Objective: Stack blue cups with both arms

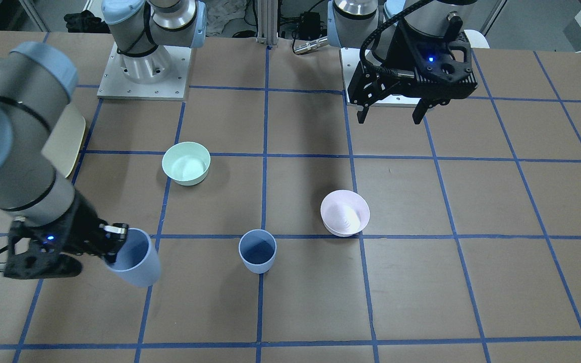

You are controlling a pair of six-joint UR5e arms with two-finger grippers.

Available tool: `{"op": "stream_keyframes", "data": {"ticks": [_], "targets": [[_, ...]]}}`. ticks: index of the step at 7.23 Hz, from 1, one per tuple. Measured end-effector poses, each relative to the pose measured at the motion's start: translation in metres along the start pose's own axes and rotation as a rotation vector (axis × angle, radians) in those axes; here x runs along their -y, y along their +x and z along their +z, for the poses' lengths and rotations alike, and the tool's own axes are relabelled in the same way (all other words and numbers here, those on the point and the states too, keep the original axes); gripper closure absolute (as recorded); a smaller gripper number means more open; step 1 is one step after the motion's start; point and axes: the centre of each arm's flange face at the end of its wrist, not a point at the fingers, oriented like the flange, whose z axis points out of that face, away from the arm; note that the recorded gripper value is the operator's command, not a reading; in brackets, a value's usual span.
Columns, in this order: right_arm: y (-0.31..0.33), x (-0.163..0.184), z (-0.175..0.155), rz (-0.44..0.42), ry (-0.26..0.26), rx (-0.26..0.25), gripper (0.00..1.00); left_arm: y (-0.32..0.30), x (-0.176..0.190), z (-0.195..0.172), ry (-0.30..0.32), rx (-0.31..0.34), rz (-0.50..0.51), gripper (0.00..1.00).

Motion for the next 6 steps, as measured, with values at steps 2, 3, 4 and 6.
{"op": "stream_keyframes", "data": {"ticks": [2, 3, 4, 6], "targets": [[-0.084, -0.030, 0.002, 0.011, 0.015, 0.013, 1.00, 0.000, 0.000, 0.000, -0.002, -0.001, 0.001, 0.00], [-0.107, -0.042, 0.006, 0.007, 0.006, 0.015, 1.00, 0.000, -0.001, 0.000, -0.003, 0.000, 0.001, 0.00], [-0.117, -0.047, 0.010, 0.002, -0.001, 0.016, 1.00, 0.000, -0.001, 0.000, -0.003, 0.000, 0.001, 0.00], [-0.123, -0.050, 0.015, -0.004, -0.009, 0.015, 1.00, 0.000, -0.001, 0.000, -0.004, 0.000, 0.000, 0.00]]}}
